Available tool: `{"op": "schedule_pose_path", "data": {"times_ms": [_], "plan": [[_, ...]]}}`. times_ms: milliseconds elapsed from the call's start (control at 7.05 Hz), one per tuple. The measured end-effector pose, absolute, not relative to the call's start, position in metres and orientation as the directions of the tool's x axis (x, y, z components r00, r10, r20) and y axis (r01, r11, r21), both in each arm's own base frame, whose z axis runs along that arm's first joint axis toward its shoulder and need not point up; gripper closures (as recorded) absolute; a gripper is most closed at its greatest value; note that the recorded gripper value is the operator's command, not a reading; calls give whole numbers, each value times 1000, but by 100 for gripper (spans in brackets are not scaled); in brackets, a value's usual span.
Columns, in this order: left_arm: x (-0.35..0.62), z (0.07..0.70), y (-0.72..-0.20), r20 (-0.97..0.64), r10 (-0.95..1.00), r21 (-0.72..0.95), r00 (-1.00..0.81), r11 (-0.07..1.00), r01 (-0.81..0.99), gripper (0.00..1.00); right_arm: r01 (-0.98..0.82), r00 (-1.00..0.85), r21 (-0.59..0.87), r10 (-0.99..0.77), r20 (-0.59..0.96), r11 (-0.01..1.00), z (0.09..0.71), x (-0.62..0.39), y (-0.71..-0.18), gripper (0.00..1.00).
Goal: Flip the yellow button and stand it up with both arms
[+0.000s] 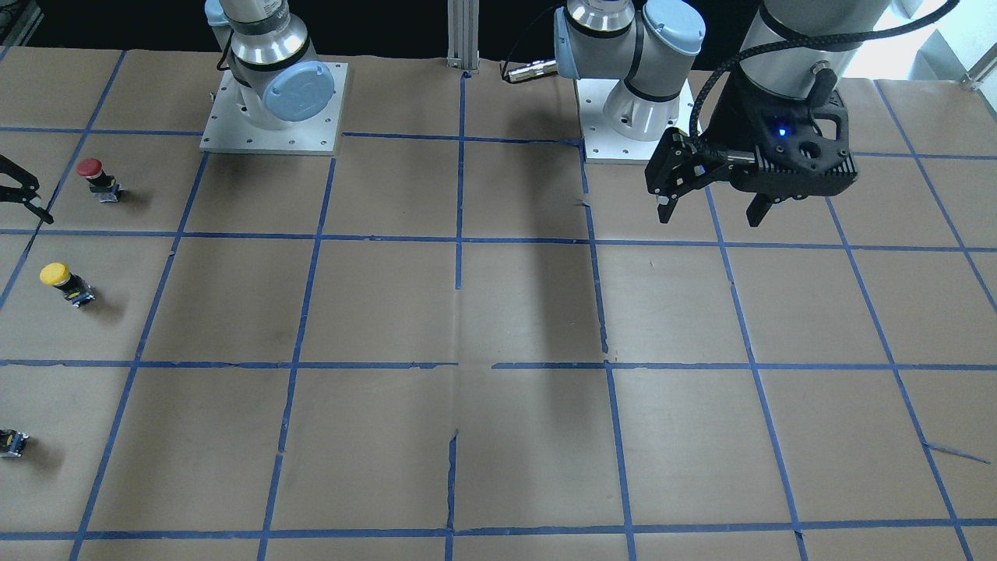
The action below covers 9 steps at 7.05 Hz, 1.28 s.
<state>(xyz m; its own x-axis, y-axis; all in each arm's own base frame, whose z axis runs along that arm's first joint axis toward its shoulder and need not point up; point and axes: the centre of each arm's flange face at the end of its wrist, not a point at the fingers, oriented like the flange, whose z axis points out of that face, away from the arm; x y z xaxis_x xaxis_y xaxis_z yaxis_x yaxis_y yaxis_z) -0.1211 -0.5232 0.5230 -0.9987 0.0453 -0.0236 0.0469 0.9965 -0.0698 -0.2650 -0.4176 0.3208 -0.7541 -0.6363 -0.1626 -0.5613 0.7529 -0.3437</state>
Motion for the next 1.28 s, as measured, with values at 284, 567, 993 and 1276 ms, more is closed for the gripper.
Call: {"op": "schedule_pose_path", "data": {"times_ms": [284,567,993,1276], "plan": [[-120,522,-523,-24,44,-69,-999,997,45,0,-479,-828,-272,-533,-176,834,361,-205,-427,0],[-121,520,-522,-23,45,-64,-999,997,47,0,-443,-860,-237,-484,-161,865,387,-157,-439,0],[-121,518,-522,-23,45,-61,-999,997,47,0,-405,-893,-184,-431,-128,895,415,-93,-457,0],[-121,518,-523,-24,44,-63,-999,997,46,0,-338,-922,-172,-363,-136,925,429,-44,-468,0]]}}
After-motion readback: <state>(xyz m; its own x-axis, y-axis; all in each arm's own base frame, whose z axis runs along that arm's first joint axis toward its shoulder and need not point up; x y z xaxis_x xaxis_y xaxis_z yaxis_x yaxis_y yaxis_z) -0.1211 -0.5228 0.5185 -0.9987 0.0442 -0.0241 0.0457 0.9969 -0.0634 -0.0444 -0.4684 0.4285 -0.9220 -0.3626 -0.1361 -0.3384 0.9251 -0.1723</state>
